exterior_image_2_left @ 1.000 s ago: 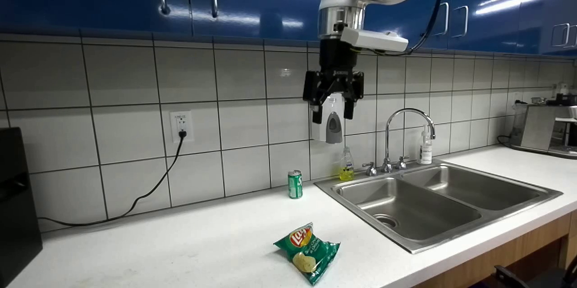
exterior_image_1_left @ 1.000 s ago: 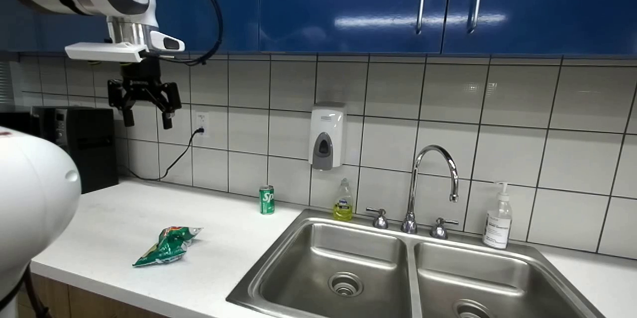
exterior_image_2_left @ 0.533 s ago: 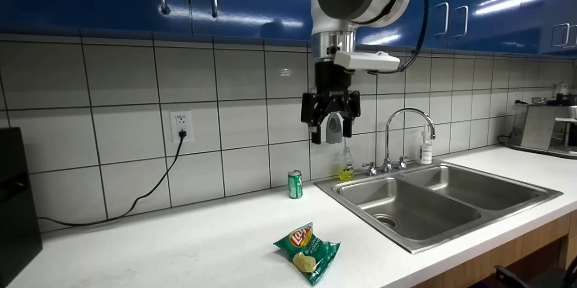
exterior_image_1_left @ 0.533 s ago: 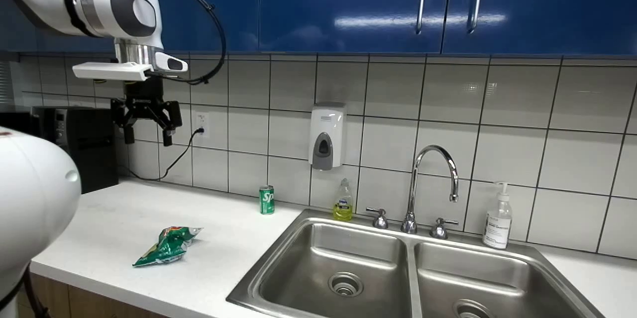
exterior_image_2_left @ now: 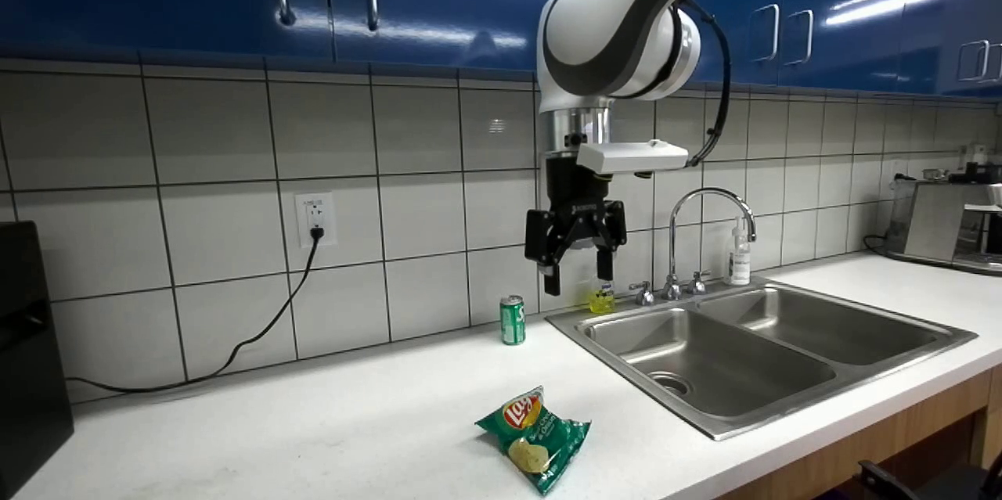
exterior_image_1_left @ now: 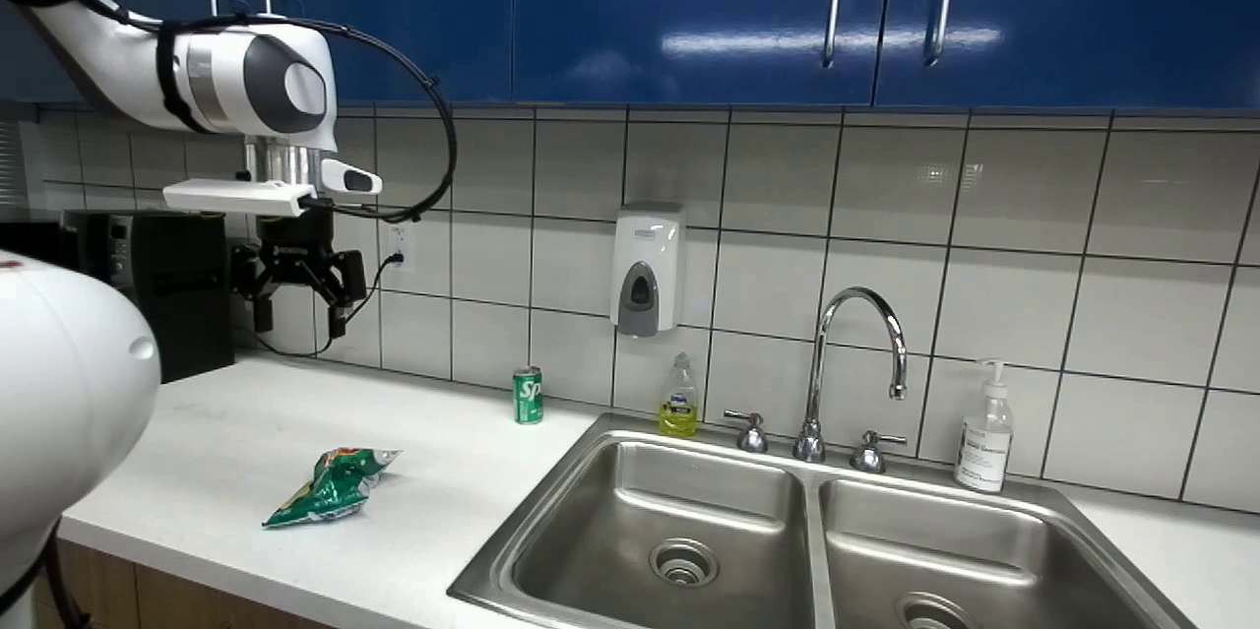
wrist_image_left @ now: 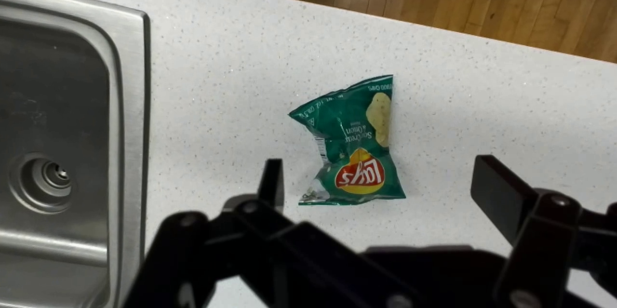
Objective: Put the green packet in the sink.
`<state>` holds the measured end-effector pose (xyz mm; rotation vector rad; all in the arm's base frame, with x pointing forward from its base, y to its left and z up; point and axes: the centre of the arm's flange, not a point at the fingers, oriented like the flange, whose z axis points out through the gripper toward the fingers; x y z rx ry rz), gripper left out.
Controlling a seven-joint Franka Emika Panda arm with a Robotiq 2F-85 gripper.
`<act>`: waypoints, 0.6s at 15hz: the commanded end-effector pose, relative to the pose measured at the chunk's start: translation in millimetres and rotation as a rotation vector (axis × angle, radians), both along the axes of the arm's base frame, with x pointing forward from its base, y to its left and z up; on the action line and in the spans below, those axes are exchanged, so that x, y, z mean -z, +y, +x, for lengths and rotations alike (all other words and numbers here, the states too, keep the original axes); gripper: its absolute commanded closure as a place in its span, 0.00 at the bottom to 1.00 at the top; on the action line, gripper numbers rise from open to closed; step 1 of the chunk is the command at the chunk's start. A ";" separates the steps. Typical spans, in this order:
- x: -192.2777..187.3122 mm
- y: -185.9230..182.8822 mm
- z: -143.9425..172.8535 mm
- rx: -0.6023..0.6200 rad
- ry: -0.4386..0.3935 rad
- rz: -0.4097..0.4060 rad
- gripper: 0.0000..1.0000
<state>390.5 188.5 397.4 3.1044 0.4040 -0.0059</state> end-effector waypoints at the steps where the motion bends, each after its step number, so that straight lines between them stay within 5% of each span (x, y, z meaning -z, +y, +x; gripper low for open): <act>1: 30.8 0.3 6.8 0.007 0.008 -0.005 0.00; 9: 97.4 10.3 31.8 -0.016 0.029 0.006 0.00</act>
